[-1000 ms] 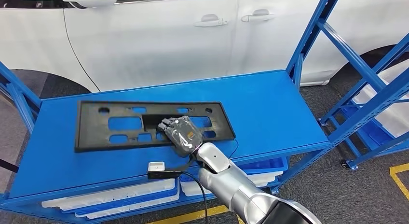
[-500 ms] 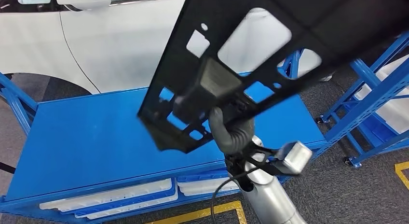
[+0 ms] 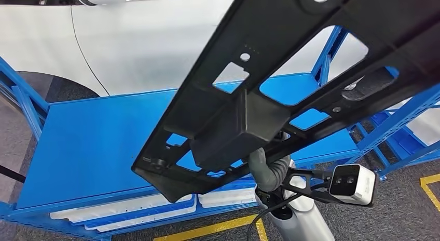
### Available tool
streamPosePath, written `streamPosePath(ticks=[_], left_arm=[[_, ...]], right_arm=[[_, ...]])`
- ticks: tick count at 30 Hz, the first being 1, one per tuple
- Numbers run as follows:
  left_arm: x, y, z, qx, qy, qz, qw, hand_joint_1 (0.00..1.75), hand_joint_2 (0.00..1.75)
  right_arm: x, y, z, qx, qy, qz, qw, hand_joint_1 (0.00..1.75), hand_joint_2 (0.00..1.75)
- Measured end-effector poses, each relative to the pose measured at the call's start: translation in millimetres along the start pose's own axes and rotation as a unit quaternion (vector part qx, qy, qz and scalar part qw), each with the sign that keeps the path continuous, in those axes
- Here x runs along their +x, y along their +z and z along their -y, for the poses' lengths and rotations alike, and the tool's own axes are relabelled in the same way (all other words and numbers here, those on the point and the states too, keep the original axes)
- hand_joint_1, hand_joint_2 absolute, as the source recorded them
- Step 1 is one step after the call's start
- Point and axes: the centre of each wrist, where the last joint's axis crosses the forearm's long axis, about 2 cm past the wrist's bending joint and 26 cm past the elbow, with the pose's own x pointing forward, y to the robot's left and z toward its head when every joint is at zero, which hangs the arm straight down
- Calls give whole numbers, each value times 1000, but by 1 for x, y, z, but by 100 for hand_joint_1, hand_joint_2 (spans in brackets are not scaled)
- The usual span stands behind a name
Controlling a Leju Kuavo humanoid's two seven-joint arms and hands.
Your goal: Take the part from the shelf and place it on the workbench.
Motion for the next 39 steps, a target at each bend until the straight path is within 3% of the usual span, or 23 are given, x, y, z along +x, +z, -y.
streamPosePath(ticks=[27, 39], left_arm=[[-1, 0, -6, 29, 12, -11, 999, 0, 175], [-10, 4, -5, 41, 21, -31, 998, 0, 175]], right_arm=[[5, 8, 2, 22, -11, 19, 1000, 175, 175], [14, 16, 17, 28, -7, 9, 1000, 175, 175]])
